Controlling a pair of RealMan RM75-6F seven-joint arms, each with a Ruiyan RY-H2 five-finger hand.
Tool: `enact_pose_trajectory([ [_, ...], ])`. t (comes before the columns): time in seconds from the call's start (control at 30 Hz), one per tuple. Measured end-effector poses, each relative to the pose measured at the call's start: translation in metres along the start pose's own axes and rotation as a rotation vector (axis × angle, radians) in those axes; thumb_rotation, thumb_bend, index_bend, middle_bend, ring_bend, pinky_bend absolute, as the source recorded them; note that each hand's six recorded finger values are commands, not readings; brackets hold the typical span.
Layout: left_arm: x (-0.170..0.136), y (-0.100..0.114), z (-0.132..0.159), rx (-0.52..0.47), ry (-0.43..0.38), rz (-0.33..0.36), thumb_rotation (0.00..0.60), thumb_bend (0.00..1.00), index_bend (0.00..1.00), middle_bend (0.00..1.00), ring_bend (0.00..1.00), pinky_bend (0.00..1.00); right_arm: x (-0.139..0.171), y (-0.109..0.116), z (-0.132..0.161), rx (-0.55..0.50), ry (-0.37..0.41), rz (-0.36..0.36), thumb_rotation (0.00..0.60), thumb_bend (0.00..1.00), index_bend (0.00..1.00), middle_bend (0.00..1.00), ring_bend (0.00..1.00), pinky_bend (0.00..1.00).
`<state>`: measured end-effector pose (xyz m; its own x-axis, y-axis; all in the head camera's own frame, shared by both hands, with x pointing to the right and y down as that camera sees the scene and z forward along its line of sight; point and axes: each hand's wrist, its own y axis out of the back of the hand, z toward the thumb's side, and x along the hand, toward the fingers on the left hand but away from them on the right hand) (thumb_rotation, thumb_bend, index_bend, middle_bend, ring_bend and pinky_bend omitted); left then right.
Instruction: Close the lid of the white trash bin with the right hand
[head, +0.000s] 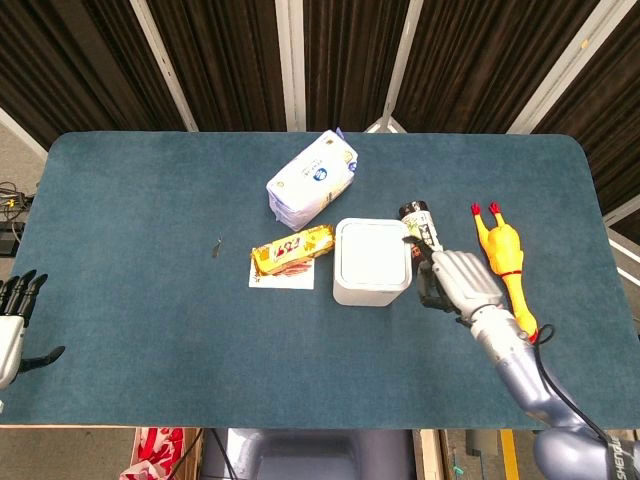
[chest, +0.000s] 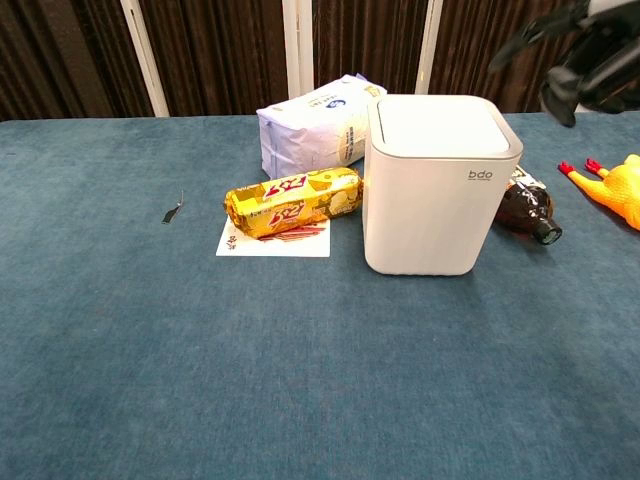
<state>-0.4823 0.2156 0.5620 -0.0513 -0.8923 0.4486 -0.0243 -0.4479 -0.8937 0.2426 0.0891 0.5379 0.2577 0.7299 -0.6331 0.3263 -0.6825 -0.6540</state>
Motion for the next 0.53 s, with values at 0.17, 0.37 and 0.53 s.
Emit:
enact_pose_trajectory([
  [0.17,-0.001,0.001,0.001,0.004,-0.004,0.009,0.6,0.0,0.0,0.0,0.0,0.0,0.022,0.007,-0.034,0.057,-0.008,-0.1,0.6,0.42,0.0,0.02,0.02,0.17],
  [0.37,-0.006,0.001,0.004,0.022,-0.015,0.023,0.6,0.0,0.0,0.0,0.0,0.0,0.063,-0.002,-0.108,0.179,-0.093,-0.195,0.6,0.34,0.0,0.0,0.0,0.04],
  [0.53,-0.009,0.002,0.005,0.041,-0.024,0.047,0.6,0.0,0.0,0.0,0.0,0.0,0.093,-0.013,-0.156,0.288,-0.14,-0.272,0.6,0.34,0.0,0.0,0.0,0.01],
])
